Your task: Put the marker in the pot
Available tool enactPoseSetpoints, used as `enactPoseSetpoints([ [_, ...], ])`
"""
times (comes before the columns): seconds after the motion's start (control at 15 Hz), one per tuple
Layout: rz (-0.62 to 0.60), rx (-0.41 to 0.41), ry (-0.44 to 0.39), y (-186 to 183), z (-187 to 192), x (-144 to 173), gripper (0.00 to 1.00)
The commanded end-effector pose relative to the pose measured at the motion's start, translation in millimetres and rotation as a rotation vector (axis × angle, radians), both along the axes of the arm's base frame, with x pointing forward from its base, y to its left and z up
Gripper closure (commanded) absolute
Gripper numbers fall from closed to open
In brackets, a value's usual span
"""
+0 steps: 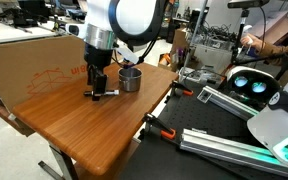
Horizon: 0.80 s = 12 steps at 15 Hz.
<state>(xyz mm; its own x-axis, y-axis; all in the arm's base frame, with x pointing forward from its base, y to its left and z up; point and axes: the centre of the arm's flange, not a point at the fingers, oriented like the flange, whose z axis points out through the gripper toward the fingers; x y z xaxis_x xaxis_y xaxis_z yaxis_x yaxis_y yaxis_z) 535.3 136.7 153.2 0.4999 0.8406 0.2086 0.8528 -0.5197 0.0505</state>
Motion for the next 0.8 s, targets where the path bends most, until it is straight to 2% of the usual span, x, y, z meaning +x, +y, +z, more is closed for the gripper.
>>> enactPoseSetpoints([
  [0.0, 0.001, -0.022, 0.087, -6.6, -5.3, 15.1, 0.00],
  [0.13, 0.007, -0.047, 0.117, -6.7, -9.8, 20.8, 0.00],
  [0.2, 0.009, -0.055, 0.119, -6.6, -11.1, 22.9, 0.25],
  [0.33, 0.023, -0.069, 0.117, -6.1, -11.7, 27.6, 0.34],
  [0.73, 0.053, -0.079, 0.121, -3.9, -14.2, 39.0, 0.81],
])
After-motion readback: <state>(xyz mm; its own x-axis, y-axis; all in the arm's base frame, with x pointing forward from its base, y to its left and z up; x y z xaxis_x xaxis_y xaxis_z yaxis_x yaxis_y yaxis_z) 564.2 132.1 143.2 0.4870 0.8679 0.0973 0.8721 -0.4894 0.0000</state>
